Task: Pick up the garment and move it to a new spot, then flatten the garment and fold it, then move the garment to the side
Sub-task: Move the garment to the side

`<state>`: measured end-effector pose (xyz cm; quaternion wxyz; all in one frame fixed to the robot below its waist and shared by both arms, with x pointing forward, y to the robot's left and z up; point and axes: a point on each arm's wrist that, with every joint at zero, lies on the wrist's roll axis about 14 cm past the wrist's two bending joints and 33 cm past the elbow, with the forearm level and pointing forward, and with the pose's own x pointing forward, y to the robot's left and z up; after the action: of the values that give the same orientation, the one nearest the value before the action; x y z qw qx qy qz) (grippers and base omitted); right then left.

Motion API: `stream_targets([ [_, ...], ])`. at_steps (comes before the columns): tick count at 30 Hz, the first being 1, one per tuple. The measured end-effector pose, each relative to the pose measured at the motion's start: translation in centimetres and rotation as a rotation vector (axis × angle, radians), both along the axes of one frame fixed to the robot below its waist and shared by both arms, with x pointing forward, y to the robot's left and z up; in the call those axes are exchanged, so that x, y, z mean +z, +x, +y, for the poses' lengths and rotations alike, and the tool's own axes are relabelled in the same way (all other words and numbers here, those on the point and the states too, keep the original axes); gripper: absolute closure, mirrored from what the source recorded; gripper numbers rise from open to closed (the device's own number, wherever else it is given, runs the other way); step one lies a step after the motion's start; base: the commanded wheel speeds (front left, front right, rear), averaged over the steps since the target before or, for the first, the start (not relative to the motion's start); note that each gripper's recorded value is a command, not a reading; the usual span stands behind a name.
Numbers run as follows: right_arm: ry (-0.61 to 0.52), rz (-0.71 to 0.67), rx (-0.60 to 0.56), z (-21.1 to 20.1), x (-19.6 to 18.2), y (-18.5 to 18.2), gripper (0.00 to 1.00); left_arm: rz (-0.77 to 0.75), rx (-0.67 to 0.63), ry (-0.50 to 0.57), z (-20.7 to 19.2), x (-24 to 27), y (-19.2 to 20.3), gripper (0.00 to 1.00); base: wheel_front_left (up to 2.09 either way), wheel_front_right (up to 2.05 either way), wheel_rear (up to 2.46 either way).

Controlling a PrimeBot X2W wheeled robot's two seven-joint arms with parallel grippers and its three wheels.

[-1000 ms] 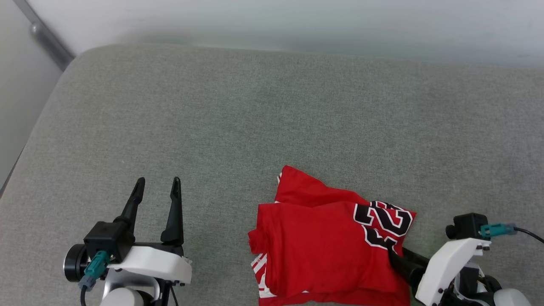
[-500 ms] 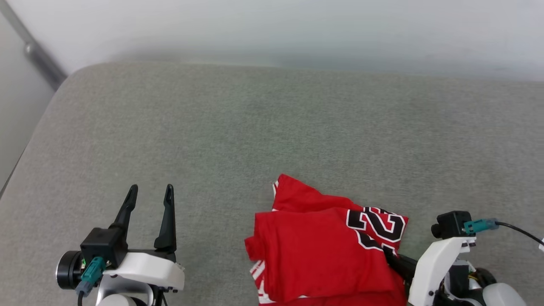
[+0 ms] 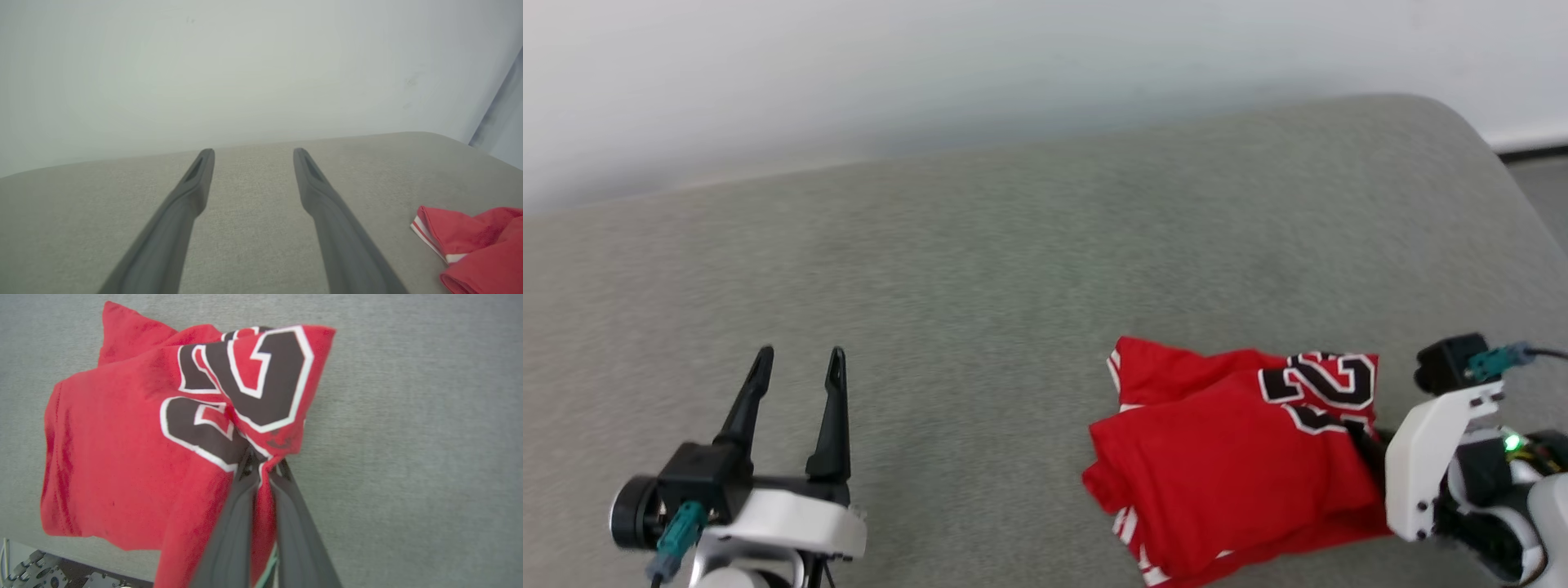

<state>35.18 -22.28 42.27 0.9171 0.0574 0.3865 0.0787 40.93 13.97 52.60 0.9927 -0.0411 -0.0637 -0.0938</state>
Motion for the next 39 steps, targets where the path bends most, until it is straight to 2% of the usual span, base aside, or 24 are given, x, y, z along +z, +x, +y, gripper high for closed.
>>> stream_targets([
  [5, -0.090, -0.024, -0.122, -5.5, 0.9, 0.6, 1.00, -0.032, -0.165, -0.015, -5.1, 0.8, 3.2, 0.00, 0.00, 0.00, 0.00],
  [13, -0.273, 0.002, -0.310, -14.9, 0.3, 2.6, 1.00, -0.017, -0.332, -0.004, -9.6, -1.7, 7.6, 0.00, 0.00, 0.00, 0.00],
  [20, -0.407, -0.035, -0.449, -21.5, 1.6, 5.2, 1.00, -0.016, -0.365, -0.008, -10.1, -3.9, 10.7, 0.00, 0.00, 0.00, 0.00],
  [29, -0.550, 0.026, -0.518, -25.4, -0.3, 6.3, 1.00, 0.006, -0.329, 0.007, -8.3, -6.7, 12.5, 0.00, 0.00, 0.00, 0.00],
  [30, -0.557, 0.038, -0.531, -25.6, -0.7, 6.1, 0.96, 0.007, -0.327, 0.010, -8.1, -6.8, 12.6, 0.00, 0.00, 0.00, 0.00],
  [32, -0.572, 0.022, -0.539, -25.5, -1.3, 6.3, 0.51, 0.012, -0.327, 0.012, -8.0, -7.1, 12.6, 0.00, 0.00, 0.00, 0.00],
  [33, -0.575, 0.013, -0.541, -25.4, -1.5, 6.4, 0.00, 0.015, -0.327, 0.014, -8.0, -7.2, 12.5, 0.00, 0.00, 0.00, 0.00],
  [39, -0.633, -0.065, -0.585, -26.5, 0.1, 5.8, 0.00, -0.001, -0.336, 0.009, -8.4, -6.4, 12.1, 0.00, 0.00, 0.00, 0.00],
])
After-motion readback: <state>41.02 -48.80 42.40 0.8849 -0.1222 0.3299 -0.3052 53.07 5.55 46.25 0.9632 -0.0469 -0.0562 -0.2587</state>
